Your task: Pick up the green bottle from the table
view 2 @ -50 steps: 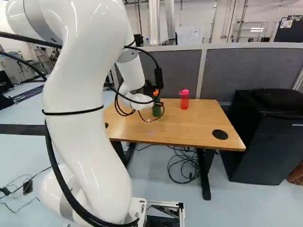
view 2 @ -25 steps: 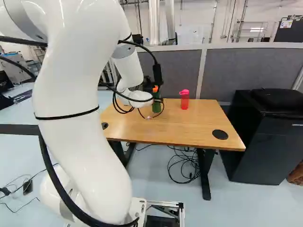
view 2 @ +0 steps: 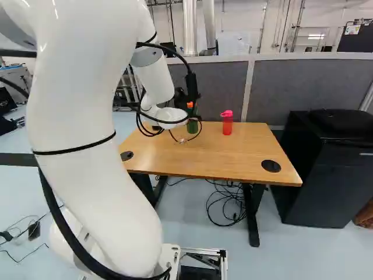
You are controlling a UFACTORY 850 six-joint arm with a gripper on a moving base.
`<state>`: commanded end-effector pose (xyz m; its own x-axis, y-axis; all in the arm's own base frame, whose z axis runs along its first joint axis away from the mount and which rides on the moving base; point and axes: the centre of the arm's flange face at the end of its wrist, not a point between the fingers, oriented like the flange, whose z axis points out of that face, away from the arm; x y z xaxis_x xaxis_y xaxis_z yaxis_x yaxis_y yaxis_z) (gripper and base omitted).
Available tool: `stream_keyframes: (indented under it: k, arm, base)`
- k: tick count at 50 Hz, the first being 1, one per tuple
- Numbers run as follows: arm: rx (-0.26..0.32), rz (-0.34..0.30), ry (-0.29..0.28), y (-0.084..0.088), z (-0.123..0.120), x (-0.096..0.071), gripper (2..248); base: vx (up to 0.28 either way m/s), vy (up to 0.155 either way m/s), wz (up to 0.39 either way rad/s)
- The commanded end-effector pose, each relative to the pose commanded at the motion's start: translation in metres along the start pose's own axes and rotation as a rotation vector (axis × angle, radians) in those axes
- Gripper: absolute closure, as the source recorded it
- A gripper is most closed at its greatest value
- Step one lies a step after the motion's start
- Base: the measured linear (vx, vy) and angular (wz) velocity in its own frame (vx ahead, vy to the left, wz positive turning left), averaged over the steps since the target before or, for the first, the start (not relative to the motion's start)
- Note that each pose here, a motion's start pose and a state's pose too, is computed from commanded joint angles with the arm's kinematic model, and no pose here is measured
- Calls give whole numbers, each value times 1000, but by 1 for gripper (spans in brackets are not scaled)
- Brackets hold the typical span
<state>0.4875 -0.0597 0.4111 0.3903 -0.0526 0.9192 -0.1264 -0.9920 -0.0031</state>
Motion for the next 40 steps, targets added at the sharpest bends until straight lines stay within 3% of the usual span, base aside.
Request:
stream_keyframes:
  k: [21,40]
  arm:
    - [0,0,46,0,-14,19,139]
    - [-3,2,86,2,-42,29,139]
  base:
    - [0,0,0]
    - [0,0,0]
